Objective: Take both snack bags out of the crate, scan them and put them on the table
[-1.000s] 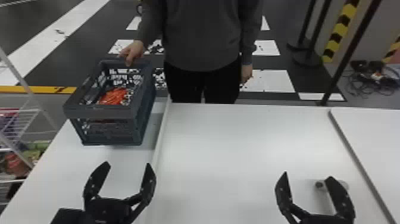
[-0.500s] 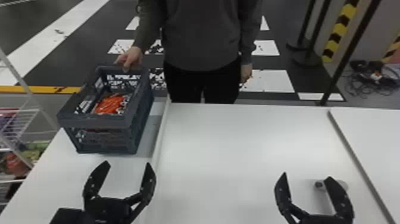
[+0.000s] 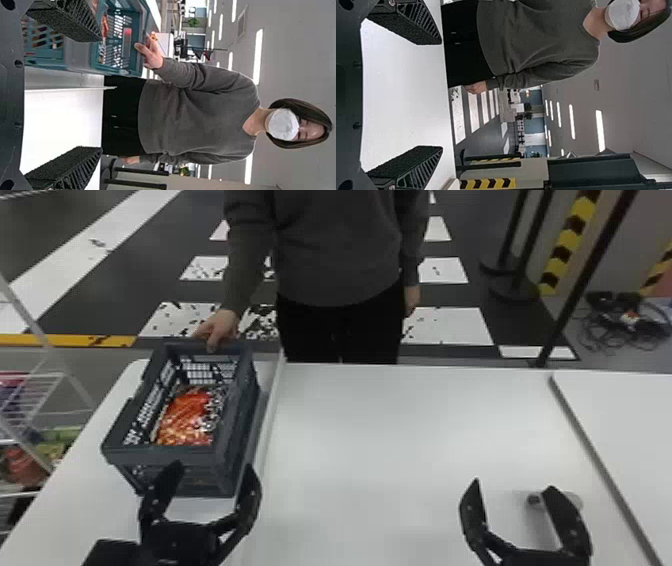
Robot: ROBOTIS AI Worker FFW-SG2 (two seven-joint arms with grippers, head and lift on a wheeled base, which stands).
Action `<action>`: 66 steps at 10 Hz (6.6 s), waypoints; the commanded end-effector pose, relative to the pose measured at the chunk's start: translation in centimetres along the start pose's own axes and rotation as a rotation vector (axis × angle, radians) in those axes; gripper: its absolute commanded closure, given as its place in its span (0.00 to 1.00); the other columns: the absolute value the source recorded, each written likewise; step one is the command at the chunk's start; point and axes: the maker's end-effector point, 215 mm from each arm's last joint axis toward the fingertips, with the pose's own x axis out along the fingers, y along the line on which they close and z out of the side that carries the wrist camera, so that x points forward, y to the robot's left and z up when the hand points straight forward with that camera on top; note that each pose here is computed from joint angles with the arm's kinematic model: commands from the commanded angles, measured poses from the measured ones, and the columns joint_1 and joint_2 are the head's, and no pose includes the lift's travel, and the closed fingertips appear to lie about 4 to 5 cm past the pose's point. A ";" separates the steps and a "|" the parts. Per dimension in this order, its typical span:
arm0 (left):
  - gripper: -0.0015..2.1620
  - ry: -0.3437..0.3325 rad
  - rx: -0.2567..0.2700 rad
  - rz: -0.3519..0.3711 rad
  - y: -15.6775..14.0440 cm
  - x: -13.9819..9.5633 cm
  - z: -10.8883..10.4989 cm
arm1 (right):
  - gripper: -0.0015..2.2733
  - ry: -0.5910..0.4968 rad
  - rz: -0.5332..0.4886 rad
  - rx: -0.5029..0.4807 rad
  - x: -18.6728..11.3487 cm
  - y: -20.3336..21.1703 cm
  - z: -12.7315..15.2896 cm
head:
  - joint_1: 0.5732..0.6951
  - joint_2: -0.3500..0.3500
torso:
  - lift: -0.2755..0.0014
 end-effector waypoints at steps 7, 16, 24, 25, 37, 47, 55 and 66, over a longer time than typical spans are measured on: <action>0.00 -0.015 0.002 -0.009 -0.4 0.1 0.5 | 0.02 0.006 -0.003 0.004 0.0 -0.1 -0.2 | 1.00 0.57 | 0.65; 0.00 -0.056 0.003 -0.013 -0.8 1.3 6.7 | 0.03 -0.020 0.011 0.006 -0.3 0.4 0.3 | 1.00 0.56 | 0.65; 0.03 -0.024 -0.008 0.116 7.8 6.0 10.1 | 0.01 -0.074 0.123 -0.040 -1.0 3.0 1.1 | 1.00 0.73 | 0.65; 0.03 -0.002 -0.001 0.128 9.1 6.7 10.1 | 0.01 -0.077 0.126 -0.031 -1.1 3.0 1.1 | 1.00 0.74 | 0.65; 0.08 0.497 -0.069 0.131 14.6 15.8 1.4 | 0.01 -0.029 0.129 -0.042 -1.4 2.9 -0.9 | 1.00 0.83 | 0.65; 0.09 0.795 -0.097 0.080 13.5 16.8 -5.9 | 0.01 -0.013 0.130 -0.046 -1.5 2.7 -1.5 | 1.00 0.83 | 0.65; 0.09 0.897 -0.093 0.080 13.7 16.4 -9.9 | 0.01 0.003 0.145 -0.059 -0.8 3.0 -1.9 | 1.00 0.81 | 0.65; 0.99 0.883 -0.092 0.078 14.4 14.4 -6.8 | 0.01 0.026 0.153 -0.057 -0.7 3.2 -2.9 | 1.00 0.84 | 0.65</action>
